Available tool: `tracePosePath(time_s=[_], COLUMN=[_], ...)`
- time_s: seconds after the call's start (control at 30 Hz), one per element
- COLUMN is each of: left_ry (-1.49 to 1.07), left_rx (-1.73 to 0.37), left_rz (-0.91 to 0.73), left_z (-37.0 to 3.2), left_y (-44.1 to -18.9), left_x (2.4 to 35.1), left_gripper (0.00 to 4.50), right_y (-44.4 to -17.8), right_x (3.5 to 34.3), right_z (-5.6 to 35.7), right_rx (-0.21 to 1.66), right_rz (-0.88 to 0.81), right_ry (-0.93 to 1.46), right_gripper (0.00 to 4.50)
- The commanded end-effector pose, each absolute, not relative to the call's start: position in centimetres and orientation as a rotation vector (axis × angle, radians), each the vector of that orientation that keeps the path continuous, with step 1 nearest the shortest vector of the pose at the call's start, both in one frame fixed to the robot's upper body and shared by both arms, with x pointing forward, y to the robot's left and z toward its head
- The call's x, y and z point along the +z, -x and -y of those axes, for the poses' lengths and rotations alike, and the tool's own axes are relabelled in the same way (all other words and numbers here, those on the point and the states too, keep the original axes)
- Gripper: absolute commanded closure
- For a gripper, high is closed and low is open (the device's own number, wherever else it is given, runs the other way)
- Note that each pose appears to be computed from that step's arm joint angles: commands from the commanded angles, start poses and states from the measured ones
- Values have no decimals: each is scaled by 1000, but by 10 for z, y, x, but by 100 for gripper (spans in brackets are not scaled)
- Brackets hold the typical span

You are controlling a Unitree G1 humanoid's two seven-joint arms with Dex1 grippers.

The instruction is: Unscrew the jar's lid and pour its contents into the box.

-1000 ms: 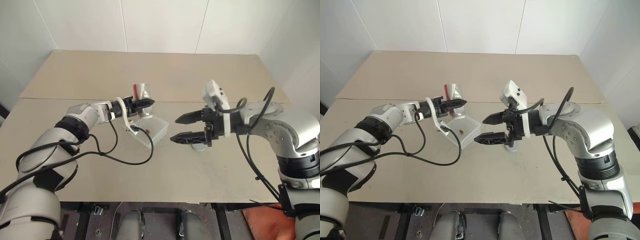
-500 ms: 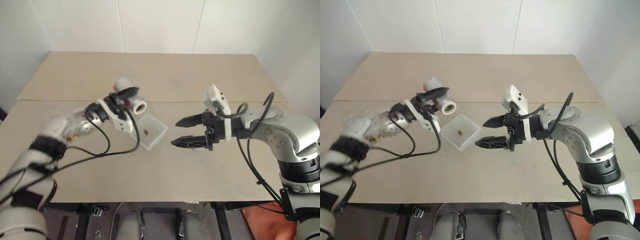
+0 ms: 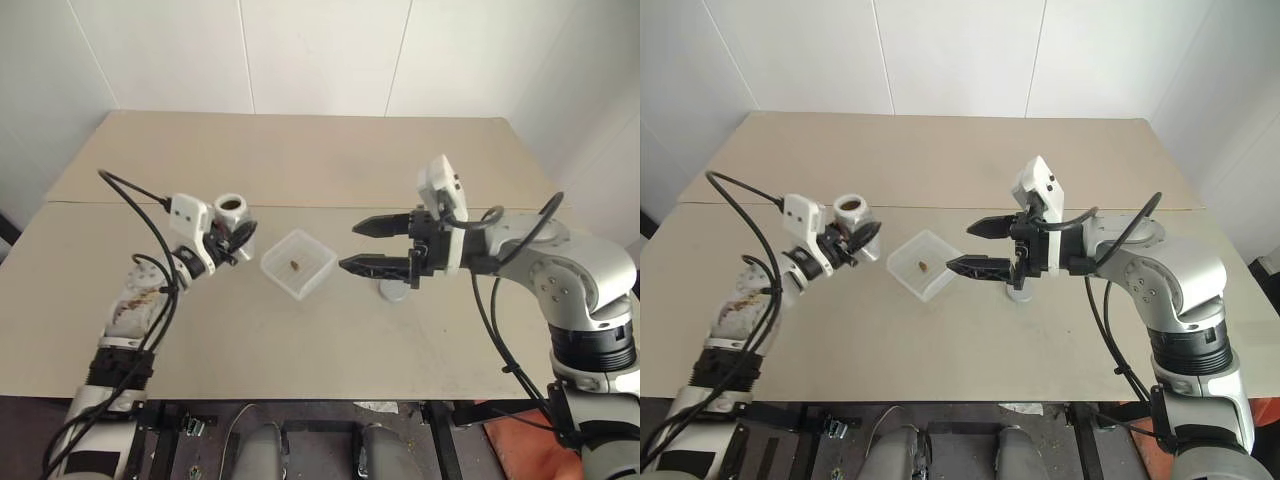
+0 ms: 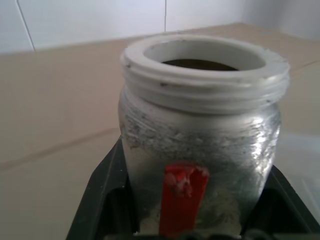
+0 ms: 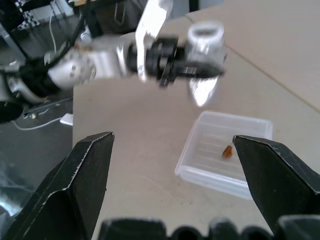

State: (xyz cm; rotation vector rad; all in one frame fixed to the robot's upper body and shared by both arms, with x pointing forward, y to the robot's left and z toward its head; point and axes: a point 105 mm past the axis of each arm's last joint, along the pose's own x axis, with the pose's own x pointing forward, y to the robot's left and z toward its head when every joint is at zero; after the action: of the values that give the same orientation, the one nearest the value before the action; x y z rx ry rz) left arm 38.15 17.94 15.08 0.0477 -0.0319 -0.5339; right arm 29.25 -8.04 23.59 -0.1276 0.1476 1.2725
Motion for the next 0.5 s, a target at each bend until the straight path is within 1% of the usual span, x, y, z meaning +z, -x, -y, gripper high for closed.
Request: tracePosePath(time_s=[0.03, 0.17, 0.23, 0.3, 0.43, 0.5], left_ry=[-67, -107, -124, -127, -128, -149], left_rx=[-499, -502, -497, -494, -489, -507], left_rz=[72, 77, 61, 52, 64, 69], left_z=[-186, -183, -185, -187, -193, -199], left_y=[-383, -382, -382, -381, -378, -367], left_x=[152, 140, 134, 130, 135, 140], left_gripper=[257, 257, 183, 127, 1, 1], right_y=[-289, -286, -284, -285, -285, -285], right_x=[249, 250, 250, 251, 251, 250], right_z=[83, 81, 81, 81, 83, 85], right_rx=[1267, 1272, 1273, 1271, 1266, 1263], right_rz=[-84, -78, -76, -75, -74, -78], right_ry=[122, 120, 120, 120, 121, 122], right_gripper=[4, 4, 0, 0, 0, 0])
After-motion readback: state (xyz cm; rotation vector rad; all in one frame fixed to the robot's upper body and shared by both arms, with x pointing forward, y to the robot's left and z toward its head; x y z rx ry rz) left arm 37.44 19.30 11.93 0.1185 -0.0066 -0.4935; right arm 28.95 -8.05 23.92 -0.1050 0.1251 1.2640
